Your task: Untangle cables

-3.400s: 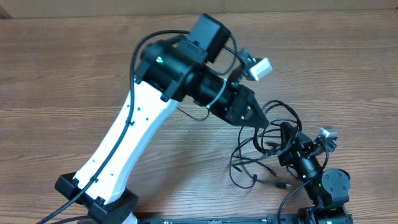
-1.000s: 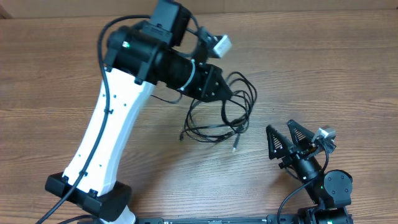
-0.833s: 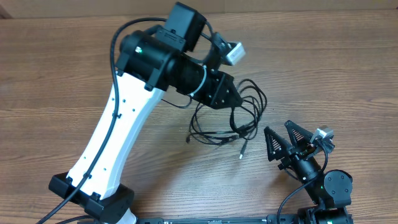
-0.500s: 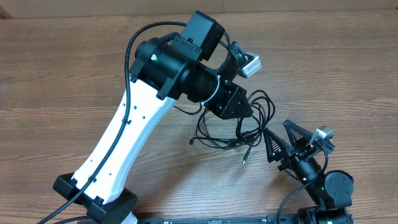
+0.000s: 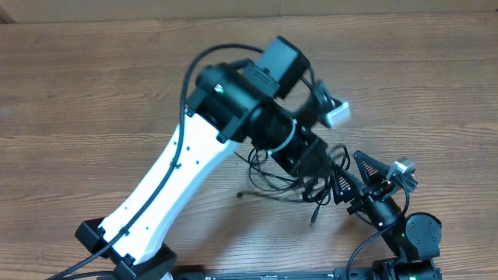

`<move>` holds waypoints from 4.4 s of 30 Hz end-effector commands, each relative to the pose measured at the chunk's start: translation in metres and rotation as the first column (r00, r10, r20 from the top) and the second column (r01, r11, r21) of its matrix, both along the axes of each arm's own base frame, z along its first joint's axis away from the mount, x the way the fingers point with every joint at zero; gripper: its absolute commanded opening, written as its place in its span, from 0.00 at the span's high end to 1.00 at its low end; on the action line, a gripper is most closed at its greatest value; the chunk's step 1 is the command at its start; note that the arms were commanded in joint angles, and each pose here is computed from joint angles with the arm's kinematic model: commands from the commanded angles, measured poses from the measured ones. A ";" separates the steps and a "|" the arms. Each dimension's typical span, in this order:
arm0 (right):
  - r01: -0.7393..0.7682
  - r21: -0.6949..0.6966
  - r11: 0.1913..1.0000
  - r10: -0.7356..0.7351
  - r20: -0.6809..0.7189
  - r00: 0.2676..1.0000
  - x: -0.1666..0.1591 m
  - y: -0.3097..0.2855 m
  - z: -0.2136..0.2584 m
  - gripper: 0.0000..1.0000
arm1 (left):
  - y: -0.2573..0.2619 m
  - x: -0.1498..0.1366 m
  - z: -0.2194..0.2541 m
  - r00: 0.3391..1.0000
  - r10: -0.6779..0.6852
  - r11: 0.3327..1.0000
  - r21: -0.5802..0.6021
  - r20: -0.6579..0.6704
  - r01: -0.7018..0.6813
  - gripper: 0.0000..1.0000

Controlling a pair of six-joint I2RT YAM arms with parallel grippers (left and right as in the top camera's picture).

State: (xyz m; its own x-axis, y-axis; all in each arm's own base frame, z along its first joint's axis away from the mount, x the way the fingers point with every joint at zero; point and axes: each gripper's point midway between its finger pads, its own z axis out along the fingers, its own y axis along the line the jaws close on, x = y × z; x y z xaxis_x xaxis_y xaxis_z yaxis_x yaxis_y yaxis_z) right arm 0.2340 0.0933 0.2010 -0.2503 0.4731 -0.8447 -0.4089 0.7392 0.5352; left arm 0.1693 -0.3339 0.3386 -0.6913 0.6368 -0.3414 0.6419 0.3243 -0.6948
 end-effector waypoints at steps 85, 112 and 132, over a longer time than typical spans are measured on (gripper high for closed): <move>0.283 -0.071 0.956 -0.291 -0.160 0.943 0.014 -0.048 -0.041 0.00 | -0.010 -0.044 0.022 0.992 -0.002 1.000 0.003 -0.130 0.002 0.96; 0.449 -0.170 0.877 -0.479 -0.241 0.844 0.010 -0.083 -0.070 0.00 | 0.131 0.109 -0.040 0.703 0.411 0.557 0.450 0.581 -0.698 0.96; 0.447 -0.164 0.879 -0.475 -0.242 0.846 0.011 -0.082 -0.070 0.00 | 0.154 0.126 -0.033 0.610 0.373 0.459 0.432 0.699 -0.776 0.96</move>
